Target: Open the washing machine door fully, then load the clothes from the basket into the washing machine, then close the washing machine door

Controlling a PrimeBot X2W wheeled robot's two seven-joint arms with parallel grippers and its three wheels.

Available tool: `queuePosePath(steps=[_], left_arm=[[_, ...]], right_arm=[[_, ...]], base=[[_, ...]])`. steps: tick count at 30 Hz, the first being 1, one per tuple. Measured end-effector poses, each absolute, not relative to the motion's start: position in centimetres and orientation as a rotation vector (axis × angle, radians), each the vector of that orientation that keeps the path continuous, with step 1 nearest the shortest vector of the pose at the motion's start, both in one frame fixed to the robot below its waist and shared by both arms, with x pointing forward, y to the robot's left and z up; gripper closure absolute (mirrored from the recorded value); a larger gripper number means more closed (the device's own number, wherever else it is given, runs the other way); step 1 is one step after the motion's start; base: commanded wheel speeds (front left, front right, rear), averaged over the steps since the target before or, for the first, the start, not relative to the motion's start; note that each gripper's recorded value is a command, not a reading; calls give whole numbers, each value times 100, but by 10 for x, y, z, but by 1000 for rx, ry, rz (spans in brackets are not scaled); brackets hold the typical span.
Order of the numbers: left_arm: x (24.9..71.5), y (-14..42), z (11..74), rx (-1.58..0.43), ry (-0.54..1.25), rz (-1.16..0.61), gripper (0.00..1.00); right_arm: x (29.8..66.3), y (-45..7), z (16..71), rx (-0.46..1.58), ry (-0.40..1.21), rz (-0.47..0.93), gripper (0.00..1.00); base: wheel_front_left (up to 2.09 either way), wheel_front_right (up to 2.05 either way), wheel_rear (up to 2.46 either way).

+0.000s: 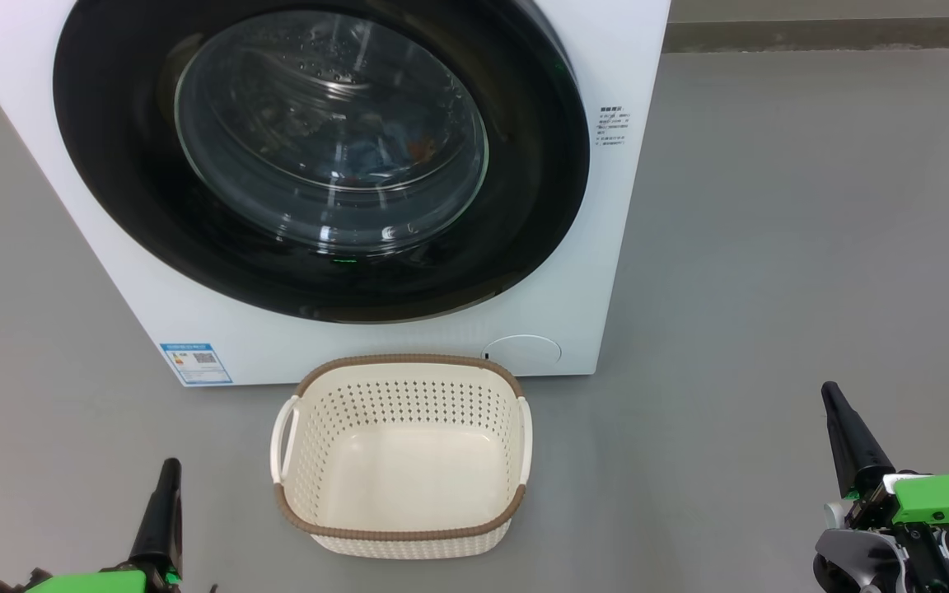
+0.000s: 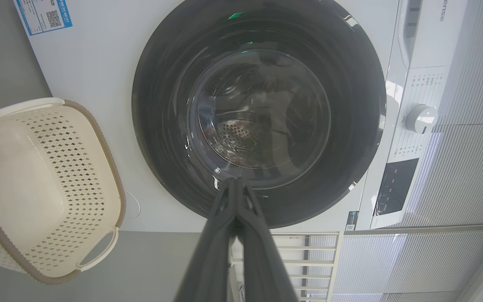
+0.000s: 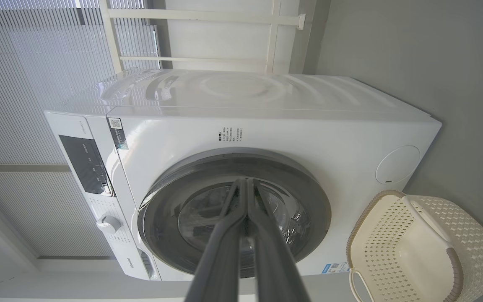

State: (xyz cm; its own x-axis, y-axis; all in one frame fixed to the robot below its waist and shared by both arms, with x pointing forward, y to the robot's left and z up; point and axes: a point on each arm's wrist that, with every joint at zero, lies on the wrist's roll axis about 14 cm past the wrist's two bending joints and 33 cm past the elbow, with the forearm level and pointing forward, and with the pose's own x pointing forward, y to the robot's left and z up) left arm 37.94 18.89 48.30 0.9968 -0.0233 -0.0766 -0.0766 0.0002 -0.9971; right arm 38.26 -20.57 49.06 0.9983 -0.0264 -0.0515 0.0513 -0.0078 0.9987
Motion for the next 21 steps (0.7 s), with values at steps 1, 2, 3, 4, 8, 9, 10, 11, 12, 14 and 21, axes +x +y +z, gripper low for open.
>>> queuePosePath(steps=[1, 2, 3, 4, 8, 9, 10, 11, 12, 14, 21], left_arm=[[379, 189, 483, -1571, 79, 42, 100], [379, 189, 483, -1571, 79, 42, 100], [379, 189, 483, -1571, 79, 42, 100], [379, 189, 483, -1571, 79, 42, 100], [379, 189, 483, -1571, 78, 42, 100], [379, 189, 483, -1571, 78, 42, 100], [379, 189, 483, -1571, 78, 42, 100], [379, 189, 483, -1571, 78, 42, 100], [379, 189, 483, -1571, 78, 42, 100], [379, 189, 483, -1571, 78, 42, 100], [379, 189, 483, -1571, 78, 42, 100]], right_arm=[[383, -206, 491, 1577, 20, -61, 100], [383, -206, 491, 1577, 20, -61, 100], [383, -206, 491, 1577, 20, -61, 100], [383, -206, 491, 1577, 20, -61, 100], [383, -206, 491, 1577, 20, -61, 100], [383, -206, 491, 1577, 20, -61, 100], [383, -206, 491, 1577, 19, -61, 100], [383, -206, 491, 1577, 20, -61, 100], [383, -206, 491, 1577, 20, -61, 100], [383, -206, 491, 1577, 20, -61, 100], [383, -206, 491, 1577, 19, -62, 100]], base=[[0, 0, 0], [0, 0, 0], [0, 0, 0], [0, 0, 0], [0, 0, 0], [0, 0, 0], [0, 0, 0], [0, 0, 0], [0, 0, 0], [0, 0, 0], [0, 0, 0]])
